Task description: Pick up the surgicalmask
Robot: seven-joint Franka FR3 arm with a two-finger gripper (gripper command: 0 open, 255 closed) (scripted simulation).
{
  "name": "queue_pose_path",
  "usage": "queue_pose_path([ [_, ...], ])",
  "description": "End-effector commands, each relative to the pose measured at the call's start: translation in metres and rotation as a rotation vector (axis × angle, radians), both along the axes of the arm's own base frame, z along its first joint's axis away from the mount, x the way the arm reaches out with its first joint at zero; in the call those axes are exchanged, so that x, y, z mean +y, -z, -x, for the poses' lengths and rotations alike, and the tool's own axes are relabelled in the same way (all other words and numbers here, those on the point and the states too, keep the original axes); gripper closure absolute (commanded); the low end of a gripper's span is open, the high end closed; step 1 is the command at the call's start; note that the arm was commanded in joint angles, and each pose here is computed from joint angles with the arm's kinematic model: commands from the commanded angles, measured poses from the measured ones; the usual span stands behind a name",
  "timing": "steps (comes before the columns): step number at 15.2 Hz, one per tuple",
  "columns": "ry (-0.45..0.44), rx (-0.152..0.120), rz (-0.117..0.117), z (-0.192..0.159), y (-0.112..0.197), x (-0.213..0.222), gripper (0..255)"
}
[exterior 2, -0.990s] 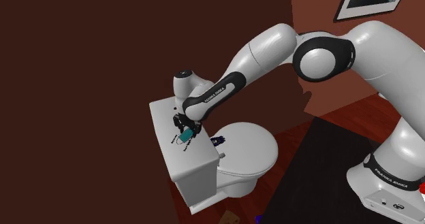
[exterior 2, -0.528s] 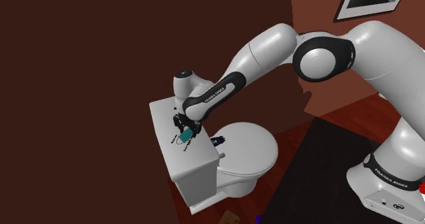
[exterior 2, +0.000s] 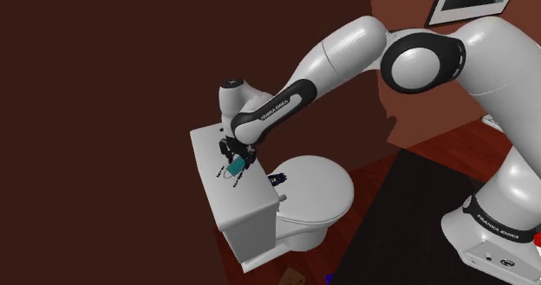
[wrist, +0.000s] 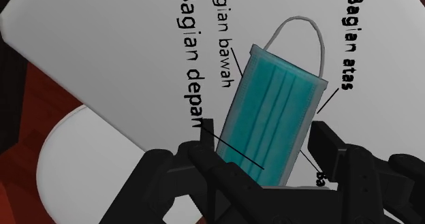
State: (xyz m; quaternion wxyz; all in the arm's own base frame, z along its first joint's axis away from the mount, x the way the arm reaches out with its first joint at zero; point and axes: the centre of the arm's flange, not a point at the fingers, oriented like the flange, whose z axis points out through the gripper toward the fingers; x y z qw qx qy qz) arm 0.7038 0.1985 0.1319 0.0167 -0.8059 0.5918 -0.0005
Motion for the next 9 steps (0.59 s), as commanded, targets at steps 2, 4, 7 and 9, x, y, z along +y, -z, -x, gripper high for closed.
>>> queue_pose_path([
  [2, 0.0, 0.0, 0.0, 0.0, -0.016, 0.0, 255],
  [4, 0.0, 0.0, 0.0, 0.0, -0.026, 0.0, 255],
  [7, 0.0, 0.0, 0.0, 0.0, -0.042, 0.0, 255],
  [9, 0.0, 0.0, 0.0, 0.0, -0.043, 0.0, 255],
])
